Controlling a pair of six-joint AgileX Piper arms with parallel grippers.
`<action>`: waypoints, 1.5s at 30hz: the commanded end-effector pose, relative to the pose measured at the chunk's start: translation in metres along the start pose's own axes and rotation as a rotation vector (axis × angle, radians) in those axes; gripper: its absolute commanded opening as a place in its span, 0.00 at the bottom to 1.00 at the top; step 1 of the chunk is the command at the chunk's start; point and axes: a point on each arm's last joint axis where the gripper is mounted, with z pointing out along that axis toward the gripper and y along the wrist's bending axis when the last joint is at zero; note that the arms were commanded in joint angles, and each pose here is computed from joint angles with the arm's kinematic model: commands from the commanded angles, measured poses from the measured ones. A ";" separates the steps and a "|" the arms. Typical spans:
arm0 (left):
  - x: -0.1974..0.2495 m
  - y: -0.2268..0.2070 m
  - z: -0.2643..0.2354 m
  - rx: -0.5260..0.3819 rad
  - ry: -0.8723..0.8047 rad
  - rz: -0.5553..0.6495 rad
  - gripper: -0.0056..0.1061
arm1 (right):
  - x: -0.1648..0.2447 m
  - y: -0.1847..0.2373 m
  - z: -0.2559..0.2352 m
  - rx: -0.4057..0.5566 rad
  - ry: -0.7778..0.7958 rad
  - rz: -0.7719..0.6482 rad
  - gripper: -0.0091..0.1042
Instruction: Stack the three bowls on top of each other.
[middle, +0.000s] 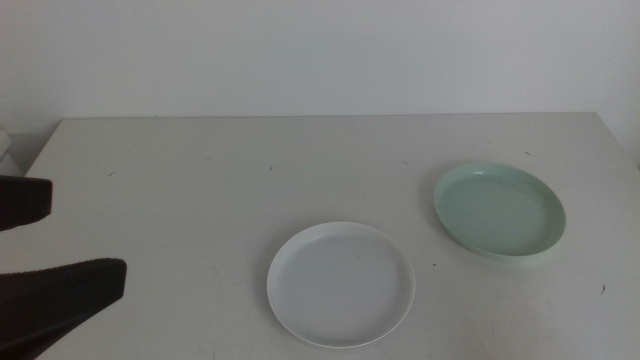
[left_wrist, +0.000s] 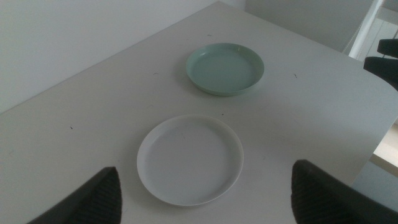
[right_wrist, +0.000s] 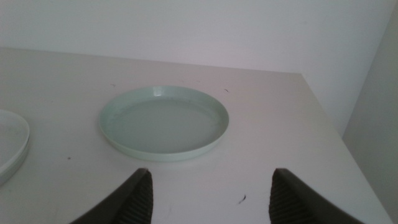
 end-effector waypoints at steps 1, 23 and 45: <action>-0.012 0.000 -0.003 -0.004 -0.086 -0.010 0.97 | -0.017 -0.002 -0.005 0.020 -0.090 -0.019 0.50; -0.012 0.000 -0.003 -0.005 -0.086 -0.009 0.97 | -0.214 -0.006 0.032 -0.086 0.394 0.076 0.50; -0.012 0.000 -0.003 -0.005 -0.086 -0.009 0.97 | -0.234 -0.016 0.195 -0.050 0.759 0.171 0.50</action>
